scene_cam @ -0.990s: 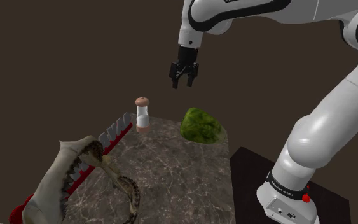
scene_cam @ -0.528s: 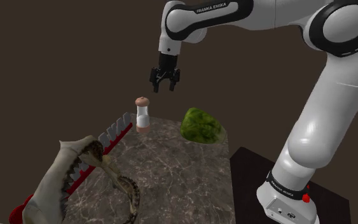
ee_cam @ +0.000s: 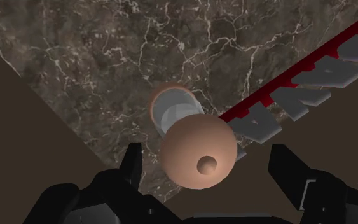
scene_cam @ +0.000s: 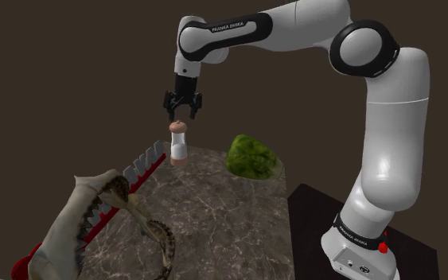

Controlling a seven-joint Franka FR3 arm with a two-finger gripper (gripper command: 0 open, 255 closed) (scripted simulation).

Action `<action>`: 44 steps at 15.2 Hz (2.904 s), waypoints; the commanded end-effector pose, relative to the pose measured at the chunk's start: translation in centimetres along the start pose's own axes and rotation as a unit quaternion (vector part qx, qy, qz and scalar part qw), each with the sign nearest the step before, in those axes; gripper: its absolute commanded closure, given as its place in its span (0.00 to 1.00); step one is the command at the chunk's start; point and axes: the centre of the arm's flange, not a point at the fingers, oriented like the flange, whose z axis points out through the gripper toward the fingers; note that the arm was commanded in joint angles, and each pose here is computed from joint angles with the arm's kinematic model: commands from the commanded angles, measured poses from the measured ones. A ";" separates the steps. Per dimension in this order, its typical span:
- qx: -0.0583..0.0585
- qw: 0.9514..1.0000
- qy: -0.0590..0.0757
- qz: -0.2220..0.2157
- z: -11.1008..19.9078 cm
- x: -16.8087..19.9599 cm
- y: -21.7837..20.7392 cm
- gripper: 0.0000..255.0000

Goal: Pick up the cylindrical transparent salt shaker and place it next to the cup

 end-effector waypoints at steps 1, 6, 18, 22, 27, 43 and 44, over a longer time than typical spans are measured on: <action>0.001 1.000 0.000 0.001 1.0 0.4 0.0 0.00; 0.001 1.000 0.000 0.001 3.6 0.4 0.0 0.00; 0.001 1.000 0.000 0.001 3.9 0.4 0.0 1.00; 0.001 1.000 0.000 0.001 3.9 0.4 0.0 1.00; 0.001 1.000 0.000 0.001 2.4 0.4 -0.3 1.00; 0.001 1.000 0.000 0.001 -6.0 0.3 -1.5 1.00; 0.001 1.000 0.000 0.001 -6.5 0.3 -1.6 1.00</action>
